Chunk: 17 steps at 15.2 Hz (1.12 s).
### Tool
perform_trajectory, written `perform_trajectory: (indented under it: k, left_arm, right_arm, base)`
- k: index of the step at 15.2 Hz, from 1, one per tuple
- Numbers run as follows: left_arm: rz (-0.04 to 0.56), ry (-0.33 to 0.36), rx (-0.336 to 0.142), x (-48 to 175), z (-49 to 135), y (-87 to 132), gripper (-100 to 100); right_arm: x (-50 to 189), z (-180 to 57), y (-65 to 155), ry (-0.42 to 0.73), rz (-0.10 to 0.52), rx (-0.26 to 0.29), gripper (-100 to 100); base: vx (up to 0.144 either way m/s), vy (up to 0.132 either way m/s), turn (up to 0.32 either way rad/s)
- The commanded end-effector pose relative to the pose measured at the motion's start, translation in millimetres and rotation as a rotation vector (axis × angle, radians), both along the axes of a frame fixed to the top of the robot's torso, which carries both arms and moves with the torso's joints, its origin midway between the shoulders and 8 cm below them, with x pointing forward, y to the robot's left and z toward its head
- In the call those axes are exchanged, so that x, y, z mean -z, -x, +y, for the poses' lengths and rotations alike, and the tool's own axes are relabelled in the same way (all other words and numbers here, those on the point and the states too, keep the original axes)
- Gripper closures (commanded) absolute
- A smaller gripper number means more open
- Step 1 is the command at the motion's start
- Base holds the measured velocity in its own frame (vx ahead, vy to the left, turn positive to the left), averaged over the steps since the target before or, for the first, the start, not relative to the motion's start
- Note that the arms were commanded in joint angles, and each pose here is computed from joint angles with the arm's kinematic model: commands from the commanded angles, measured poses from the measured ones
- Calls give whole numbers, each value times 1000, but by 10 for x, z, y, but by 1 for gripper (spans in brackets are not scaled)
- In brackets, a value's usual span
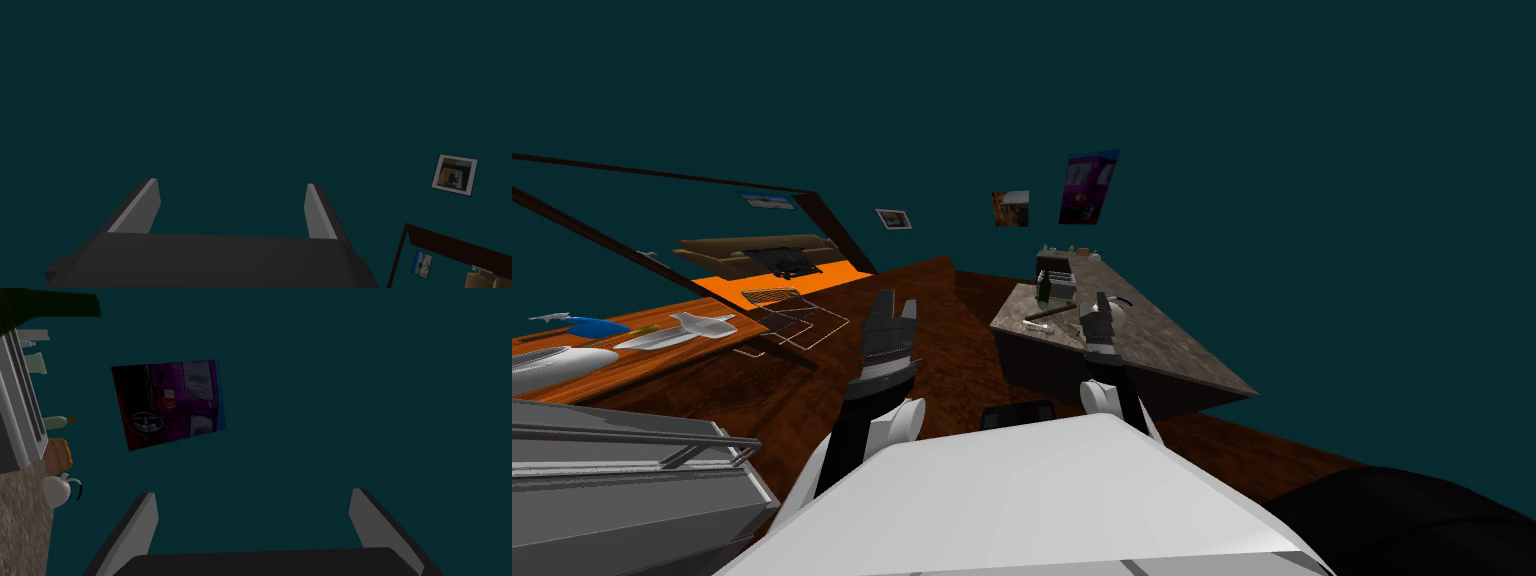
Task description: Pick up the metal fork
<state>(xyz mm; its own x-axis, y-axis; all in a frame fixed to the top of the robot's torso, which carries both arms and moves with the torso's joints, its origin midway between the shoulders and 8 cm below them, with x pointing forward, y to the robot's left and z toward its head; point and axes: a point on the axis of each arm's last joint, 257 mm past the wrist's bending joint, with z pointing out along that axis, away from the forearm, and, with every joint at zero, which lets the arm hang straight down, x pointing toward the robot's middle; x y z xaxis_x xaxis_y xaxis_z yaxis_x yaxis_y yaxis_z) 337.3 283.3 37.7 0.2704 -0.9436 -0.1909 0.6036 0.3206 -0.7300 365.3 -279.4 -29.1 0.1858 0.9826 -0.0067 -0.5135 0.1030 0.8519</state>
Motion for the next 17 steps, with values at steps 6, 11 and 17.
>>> perform_trajectory:
  k: [6, 11, 17]
  left_arm:
    - [0, 0, 0, 0, 0, 0, 0]
    - [0, 0, 0, 0, 0, 0, 0]
    - [0, 0, 0, 0, 0, 0, 0]
  right_arm:
    - [204, 69, -35, 118, 56, -45, -100]
    - [538, 82, -62, 249, 133, -78, -100]
    - [836, 63, -56, 389, 201, -120, -100]
  base:
    - [12, 26, 6]
    - [20, 51, 11]
    - [14, 58, 14]
